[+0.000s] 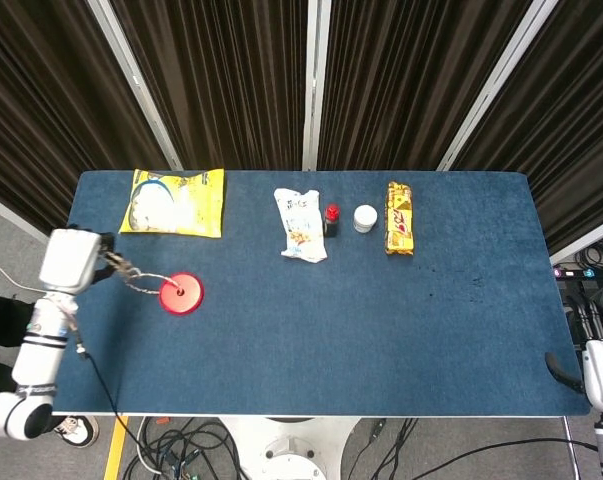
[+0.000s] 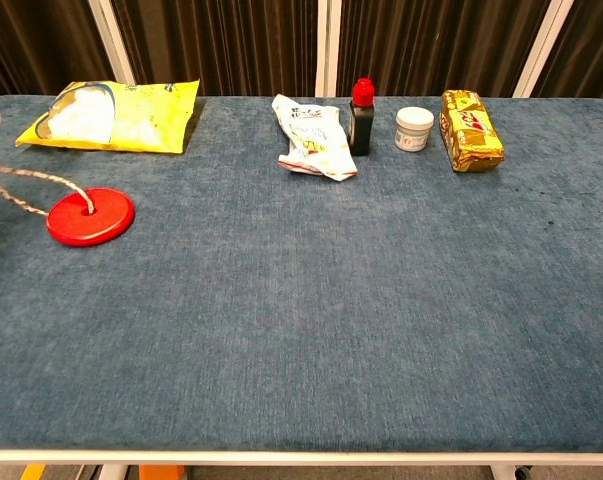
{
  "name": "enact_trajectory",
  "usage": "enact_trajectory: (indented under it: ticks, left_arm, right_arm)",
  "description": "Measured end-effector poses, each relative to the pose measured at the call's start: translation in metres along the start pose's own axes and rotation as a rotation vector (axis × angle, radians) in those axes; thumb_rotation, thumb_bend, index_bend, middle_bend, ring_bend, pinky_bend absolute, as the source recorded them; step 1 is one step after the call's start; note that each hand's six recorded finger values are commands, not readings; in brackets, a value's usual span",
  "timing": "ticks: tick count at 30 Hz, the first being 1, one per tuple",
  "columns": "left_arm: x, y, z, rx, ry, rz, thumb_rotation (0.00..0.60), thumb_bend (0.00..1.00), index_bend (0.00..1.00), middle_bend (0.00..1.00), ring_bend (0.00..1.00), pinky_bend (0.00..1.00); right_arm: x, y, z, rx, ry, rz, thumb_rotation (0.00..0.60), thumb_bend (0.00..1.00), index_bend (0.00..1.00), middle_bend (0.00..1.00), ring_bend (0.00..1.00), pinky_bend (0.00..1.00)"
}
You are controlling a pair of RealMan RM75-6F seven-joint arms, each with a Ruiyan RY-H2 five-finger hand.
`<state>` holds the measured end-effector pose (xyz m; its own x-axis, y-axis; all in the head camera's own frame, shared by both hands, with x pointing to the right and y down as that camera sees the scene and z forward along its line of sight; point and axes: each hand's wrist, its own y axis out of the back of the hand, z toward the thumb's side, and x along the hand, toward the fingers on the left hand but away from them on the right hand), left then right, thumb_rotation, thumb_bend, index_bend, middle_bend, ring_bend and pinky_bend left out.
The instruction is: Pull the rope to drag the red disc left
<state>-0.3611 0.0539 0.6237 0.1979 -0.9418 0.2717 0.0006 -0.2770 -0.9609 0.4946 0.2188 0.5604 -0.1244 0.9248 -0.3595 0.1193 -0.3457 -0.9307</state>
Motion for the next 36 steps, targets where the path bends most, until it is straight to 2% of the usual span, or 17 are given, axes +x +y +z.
enact_trajectory:
  ticks: [1, 2, 3, 4, 5, 6, 8, 11, 12, 19, 22, 28, 32, 36]
  left_arm:
    - [0.004, -0.001, 0.011, -0.006, -0.028, 0.006, 0.6, 0.31, 0.7, 0.86, 0.66, 0.55]
    - [0.008, -0.004, 0.024, -0.011, -0.061, 0.006, 0.6, 0.29, 0.6, 0.77, 0.56, 0.52]
    - [0.009, -0.007, 0.031, -0.016, -0.08, -0.003, 0.6, 0.24, 0.43, 0.6, 0.4, 0.45]
    - [0.009, -0.012, 0.035, -0.016, -0.092, -0.022, 0.6, 0.21, 0.32, 0.46, 0.28, 0.39]
    - [0.009, -0.017, 0.038, -0.011, -0.104, -0.056, 0.6, 0.17, 0.16, 0.24, 0.11, 0.3]
    - [0.009, -0.022, 0.039, -0.005, -0.11, -0.088, 0.6, 0.15, 0.1, 0.11, 0.04, 0.26]
    - [0.006, -0.031, 0.039, 0.011, -0.114, -0.175, 0.6, 0.13, 0.09, 0.04, 0.01, 0.22]
    - [-0.002, -0.037, 0.035, 0.037, -0.1, -0.288, 0.6, 0.12, 0.08, 0.03, 0.0, 0.19]
    - [-0.005, -0.036, 0.032, 0.048, -0.094, -0.306, 0.6, 0.12, 0.08, 0.03, 0.0, 0.19]
    - [-0.023, -0.016, 0.018, 0.074, -0.055, -0.335, 0.6, 0.12, 0.08, 0.03, 0.0, 0.18]
    - [-0.03, -0.009, 0.014, 0.073, -0.042, -0.318, 0.6, 0.12, 0.08, 0.03, 0.0, 0.18]
    - [-0.054, 0.001, 0.0, 0.082, 0.007, -0.217, 0.6, 0.12, 0.09, 0.04, 0.0, 0.18]
    - [-0.088, 0.001, -0.014, 0.109, 0.038, -0.122, 0.6, 0.12, 0.1, 0.05, 0.0, 0.17]
    - [-0.133, -0.008, -0.03, 0.114, 0.098, -0.075, 0.6, 0.12, 0.1, 0.05, 0.0, 0.17]
  right_arm:
    - [0.0, 0.001, 0.0, -0.002, 0.0, -0.003, 0.6, 0.22, 0.0, 0.02, 0.0, 0.0]
    - [0.0, 0.001, 0.0, -0.002, 0.001, -0.005, 0.6, 0.22, 0.0, 0.02, 0.0, 0.0]
    - [0.0, 0.002, 0.0, -0.002, 0.001, -0.005, 0.6, 0.22, 0.0, 0.02, 0.0, 0.0]
    - [0.001, 0.002, -0.001, 0.0, 0.0, -0.004, 0.6, 0.22, 0.0, 0.02, 0.0, 0.0]
    - [0.001, 0.002, -0.002, 0.0, -0.001, -0.004, 0.6, 0.22, 0.0, 0.02, 0.0, 0.0]
    - [0.001, 0.002, -0.002, 0.0, -0.002, -0.004, 0.6, 0.22, 0.0, 0.03, 0.0, 0.0]
    - [0.001, 0.004, -0.003, -0.005, -0.001, -0.014, 0.6, 0.22, 0.0, 0.04, 0.0, 0.0]
    - [0.001, 0.004, -0.006, -0.01, -0.001, -0.028, 0.6, 0.22, 0.0, 0.04, 0.0, 0.0]
    - [0.001, 0.003, -0.006, -0.011, 0.0, -0.029, 0.6, 0.22, 0.0, 0.04, 0.0, 0.0]
    - [0.0, 0.0, 0.0, -0.01, 0.012, -0.023, 0.6, 0.22, 0.0, 0.04, 0.0, 0.0]
    - [0.0, 0.001, 0.0, -0.009, 0.011, -0.025, 0.6, 0.22, 0.0, 0.04, 0.0, 0.0]
    - [0.001, 0.004, -0.002, -0.011, 0.003, -0.028, 0.6, 0.22, 0.0, 0.03, 0.0, 0.0]
    - [0.003, 0.004, 0.0, -0.019, 0.007, -0.03, 0.6, 0.22, 0.0, 0.03, 0.0, 0.0]
    - [0.005, 0.001, 0.002, -0.018, 0.014, -0.021, 0.6, 0.22, 0.0, 0.03, 0.0, 0.0]
